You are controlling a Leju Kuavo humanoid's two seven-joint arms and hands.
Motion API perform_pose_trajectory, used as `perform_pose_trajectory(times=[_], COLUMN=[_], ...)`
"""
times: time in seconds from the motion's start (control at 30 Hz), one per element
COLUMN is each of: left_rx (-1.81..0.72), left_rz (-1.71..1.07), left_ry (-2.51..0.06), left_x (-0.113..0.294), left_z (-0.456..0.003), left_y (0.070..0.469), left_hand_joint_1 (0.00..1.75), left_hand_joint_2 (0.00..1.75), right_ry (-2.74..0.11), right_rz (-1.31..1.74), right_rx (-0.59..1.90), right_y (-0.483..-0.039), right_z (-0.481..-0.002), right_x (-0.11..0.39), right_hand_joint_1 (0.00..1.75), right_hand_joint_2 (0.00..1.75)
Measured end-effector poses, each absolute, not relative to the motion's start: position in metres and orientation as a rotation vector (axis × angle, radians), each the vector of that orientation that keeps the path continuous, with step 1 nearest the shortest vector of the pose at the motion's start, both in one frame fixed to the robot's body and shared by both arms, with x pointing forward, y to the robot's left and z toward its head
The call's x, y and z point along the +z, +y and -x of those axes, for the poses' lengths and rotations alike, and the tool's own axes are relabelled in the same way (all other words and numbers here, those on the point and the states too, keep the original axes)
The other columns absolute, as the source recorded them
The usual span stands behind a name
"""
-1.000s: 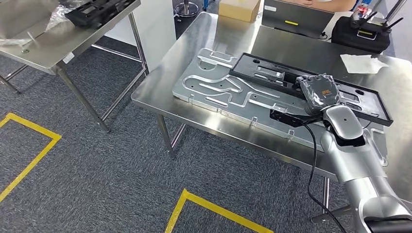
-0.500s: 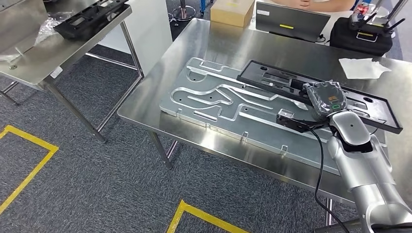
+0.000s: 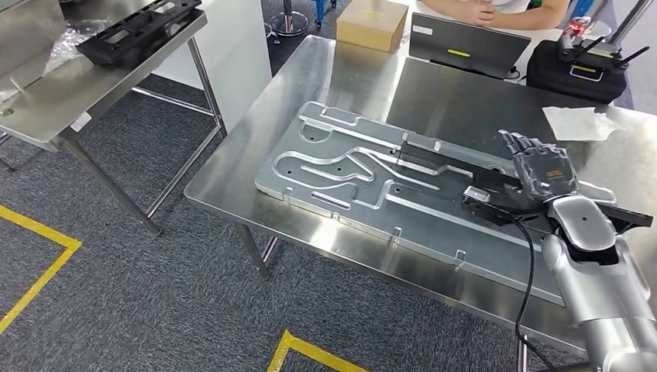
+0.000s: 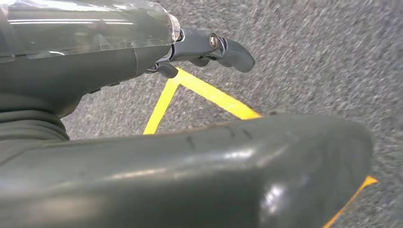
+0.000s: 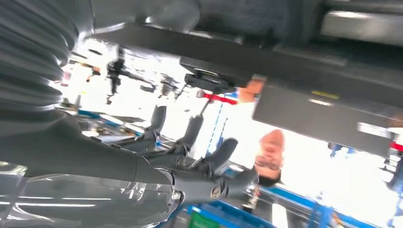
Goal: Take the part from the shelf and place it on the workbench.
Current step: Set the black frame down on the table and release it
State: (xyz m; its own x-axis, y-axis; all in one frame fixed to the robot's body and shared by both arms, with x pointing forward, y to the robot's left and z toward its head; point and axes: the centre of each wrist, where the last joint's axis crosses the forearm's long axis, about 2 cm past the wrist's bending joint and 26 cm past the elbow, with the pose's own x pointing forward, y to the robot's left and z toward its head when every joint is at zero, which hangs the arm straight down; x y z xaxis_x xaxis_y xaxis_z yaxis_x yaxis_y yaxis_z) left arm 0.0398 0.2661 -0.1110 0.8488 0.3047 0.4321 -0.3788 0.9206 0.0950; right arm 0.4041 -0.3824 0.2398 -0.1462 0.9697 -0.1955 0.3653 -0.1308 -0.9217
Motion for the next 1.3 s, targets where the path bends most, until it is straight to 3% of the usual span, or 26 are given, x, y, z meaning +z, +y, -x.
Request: perform_pose_trajectory(times=[0.4,0.9,1.3], left_rx=[0.371,0.367,0.417], left_rz=[-0.168,-0.136,-0.142], left_ry=[-0.428,-0.430,-0.405], left_x=[-0.111,-0.111,-0.110], left_z=[-0.041,-0.040,-0.039], left_y=[0.265,0.264,0.254], left_hand_joint_1=[0.00,0.00,0.00], left_hand_joint_2=[0.00,0.00,0.00], right_ry=[-1.573,-2.089,-2.244], right_rz=[1.444,0.414,0.329], right_rx=[1.228,0.524,0.471], right_y=[-0.388,-0.406,-0.411], right_z=[-0.395,-0.345,-0.328], right_x=[0.238,0.274,0.311], right_hand_joint_1=[0.00,0.00,0.00], right_hand_joint_2=[1.75,1.75,1.75])
